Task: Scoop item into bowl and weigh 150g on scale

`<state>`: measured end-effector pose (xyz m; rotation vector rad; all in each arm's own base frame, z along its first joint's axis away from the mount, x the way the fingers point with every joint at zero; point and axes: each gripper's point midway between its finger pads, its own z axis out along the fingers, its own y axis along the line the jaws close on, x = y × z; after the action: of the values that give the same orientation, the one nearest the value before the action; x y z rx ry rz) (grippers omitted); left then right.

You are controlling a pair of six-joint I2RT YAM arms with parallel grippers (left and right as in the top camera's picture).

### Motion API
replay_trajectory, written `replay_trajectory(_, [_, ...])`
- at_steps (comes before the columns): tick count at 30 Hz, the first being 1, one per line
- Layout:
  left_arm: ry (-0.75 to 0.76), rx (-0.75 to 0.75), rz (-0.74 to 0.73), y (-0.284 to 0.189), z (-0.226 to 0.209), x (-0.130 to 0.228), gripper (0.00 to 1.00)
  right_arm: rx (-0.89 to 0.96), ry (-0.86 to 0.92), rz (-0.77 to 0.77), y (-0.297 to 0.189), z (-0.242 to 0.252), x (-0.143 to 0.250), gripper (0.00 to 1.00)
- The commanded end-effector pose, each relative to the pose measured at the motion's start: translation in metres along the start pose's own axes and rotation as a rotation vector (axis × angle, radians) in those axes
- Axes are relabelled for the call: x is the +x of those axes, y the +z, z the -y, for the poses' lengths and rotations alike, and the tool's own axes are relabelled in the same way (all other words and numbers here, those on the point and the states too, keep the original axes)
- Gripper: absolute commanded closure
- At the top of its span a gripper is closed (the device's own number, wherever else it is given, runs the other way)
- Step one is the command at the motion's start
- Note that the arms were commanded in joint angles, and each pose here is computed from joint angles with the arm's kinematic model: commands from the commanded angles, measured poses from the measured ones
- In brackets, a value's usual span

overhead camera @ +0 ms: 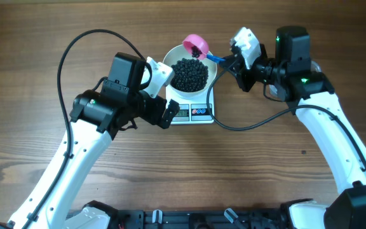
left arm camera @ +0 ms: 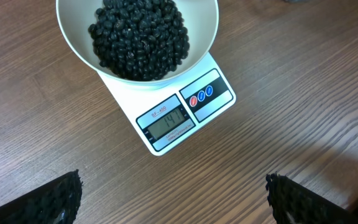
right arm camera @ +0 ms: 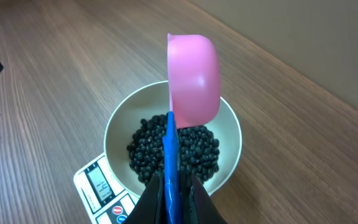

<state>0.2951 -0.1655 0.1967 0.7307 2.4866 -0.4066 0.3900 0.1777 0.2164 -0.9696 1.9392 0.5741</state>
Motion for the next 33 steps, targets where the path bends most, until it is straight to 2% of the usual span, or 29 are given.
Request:
replay_trajectory(1, [0.025, 0.016, 0.022, -0.004, 0.005, -0.007, 0.00, -0.005, -0.001, 0.023, -0.003, -0.004, -0.009, 0.96])
replay_trajectory(13, [0.025, 0.016, 0.022, -0.005, 0.005, -0.007, 0.00, -0.029, 0.001, 0.029, -0.003, -0.008, -0.010, 0.96])
replay_trajectory(19, [0.025, 0.016, 0.022, -0.005, 0.005, -0.007, 0.00, -0.106, -0.073, 0.072, -0.005, -0.021, -0.017, 0.96])
replay_trajectory(33, [0.025, 0.016, 0.022, -0.004, 0.005, -0.007, 0.00, -0.054, 0.040, 0.042, -0.004, -0.012, -0.012, 0.96])
